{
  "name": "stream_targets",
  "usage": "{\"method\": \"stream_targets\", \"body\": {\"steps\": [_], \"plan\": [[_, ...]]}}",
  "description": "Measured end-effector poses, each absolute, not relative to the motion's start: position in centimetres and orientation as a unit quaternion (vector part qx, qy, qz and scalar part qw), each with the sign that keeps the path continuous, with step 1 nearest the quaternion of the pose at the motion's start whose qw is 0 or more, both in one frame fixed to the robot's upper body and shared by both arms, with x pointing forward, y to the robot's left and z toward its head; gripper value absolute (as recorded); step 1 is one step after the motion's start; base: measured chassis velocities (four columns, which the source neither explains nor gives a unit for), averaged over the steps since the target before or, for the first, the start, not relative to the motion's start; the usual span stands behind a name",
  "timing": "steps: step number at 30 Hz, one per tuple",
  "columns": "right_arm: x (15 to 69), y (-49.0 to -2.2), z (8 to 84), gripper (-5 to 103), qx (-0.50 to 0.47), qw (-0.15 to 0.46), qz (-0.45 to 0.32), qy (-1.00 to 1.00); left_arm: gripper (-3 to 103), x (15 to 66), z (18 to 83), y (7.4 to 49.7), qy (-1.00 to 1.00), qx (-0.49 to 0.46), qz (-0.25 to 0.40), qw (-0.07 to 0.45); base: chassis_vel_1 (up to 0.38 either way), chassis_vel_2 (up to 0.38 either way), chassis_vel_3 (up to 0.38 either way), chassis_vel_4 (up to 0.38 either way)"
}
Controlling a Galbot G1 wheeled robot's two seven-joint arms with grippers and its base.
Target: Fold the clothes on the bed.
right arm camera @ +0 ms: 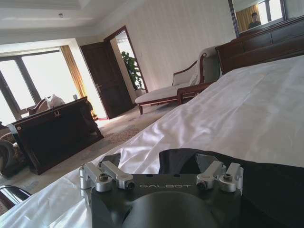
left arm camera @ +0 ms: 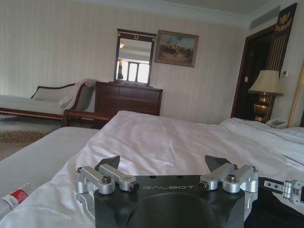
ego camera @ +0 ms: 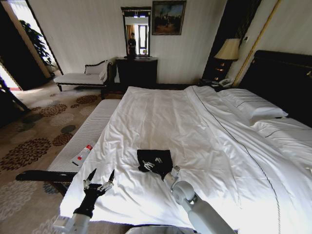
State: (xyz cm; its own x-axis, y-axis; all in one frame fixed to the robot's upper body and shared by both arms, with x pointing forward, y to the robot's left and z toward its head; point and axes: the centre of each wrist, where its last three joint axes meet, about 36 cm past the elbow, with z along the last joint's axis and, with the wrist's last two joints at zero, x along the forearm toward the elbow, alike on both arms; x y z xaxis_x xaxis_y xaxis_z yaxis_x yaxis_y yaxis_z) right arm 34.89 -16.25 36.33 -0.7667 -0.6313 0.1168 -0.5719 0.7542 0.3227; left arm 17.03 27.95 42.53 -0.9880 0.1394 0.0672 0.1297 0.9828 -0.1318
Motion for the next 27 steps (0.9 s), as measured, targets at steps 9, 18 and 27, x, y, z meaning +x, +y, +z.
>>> {"method": "stream_targets", "body": {"steps": [9,18,27], "plan": [[36.4,-17.2,36.7,100,0.298,0.070,-0.124,-0.944,100,17.0,42.5,27.9,-0.995,-0.068,0.064,0.038,0.000,0.000,0.000,0.000],[41.0,-13.9,32.0,100,0.292,0.047,-0.090,-0.951,100,17.0,42.5,27.9,-0.995,-0.068,0.064,0.038,0.000,0.000,0.000,0.000],[41.3,-11.2,27.3,100,0.332,0.057,-0.003,-0.942,100,17.0,42.5,27.9,-0.995,-0.068,0.064,0.038,0.000,0.000,0.000,0.000]]}}
